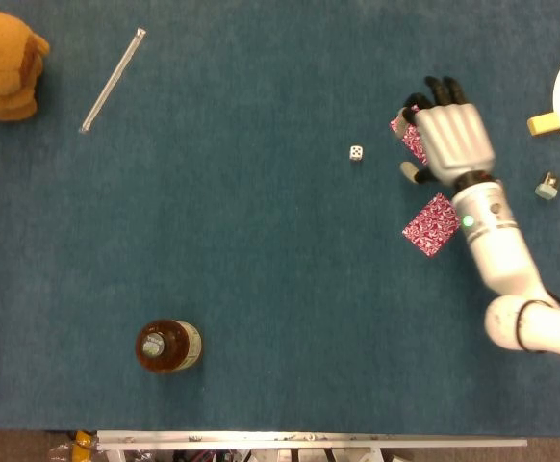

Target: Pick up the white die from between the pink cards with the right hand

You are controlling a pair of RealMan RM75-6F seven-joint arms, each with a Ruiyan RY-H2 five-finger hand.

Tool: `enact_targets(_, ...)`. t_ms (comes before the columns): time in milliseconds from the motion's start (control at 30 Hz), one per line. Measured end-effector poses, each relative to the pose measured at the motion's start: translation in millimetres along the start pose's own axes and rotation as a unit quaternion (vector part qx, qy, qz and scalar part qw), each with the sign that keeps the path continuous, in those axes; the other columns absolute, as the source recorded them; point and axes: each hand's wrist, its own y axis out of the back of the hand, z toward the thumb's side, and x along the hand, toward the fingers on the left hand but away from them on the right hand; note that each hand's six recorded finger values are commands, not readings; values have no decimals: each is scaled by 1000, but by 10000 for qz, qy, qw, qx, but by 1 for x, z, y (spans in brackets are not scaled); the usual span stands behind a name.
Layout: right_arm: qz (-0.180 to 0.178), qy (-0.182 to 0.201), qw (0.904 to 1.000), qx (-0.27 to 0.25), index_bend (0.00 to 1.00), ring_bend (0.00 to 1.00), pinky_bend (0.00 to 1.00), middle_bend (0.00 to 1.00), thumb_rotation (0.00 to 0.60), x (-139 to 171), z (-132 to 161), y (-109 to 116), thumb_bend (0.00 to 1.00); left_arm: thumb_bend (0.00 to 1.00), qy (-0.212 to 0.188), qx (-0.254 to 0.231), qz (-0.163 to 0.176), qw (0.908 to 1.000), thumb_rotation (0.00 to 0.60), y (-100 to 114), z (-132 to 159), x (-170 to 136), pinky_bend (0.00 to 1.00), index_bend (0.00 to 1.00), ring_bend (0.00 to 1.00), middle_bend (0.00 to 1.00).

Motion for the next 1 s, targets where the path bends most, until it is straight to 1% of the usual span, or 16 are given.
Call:
enact_targets(233, 59, 68, 9999, 98, 452, 37, 0, 262, 600, -15, 23, -9, 206, 444, 17, -30, 8, 10000, 394, 0, -3, 1, 48, 190, 37, 159)
enact_targets(533, 140, 65, 9995, 261, 457, 36, 0, 264, 600, -30, 43, -18, 219, 445, 87, -59, 2, 9999, 398, -2, -9, 1, 48, 190, 37, 159)
enact_targets(667, 163, 17, 9995, 275, 463, 37, 0, 268, 600, -34, 47, -21, 255, 444, 102, -68, 7, 9999, 397, -2, -10, 1, 48, 189, 37, 159)
enact_targets(1000, 259, -54, 9993, 283, 464, 37, 0, 268, 600, -40, 50, -29, 258, 445, 136, -85, 30, 9999, 398, -2, -13, 1, 48, 190, 37, 159)
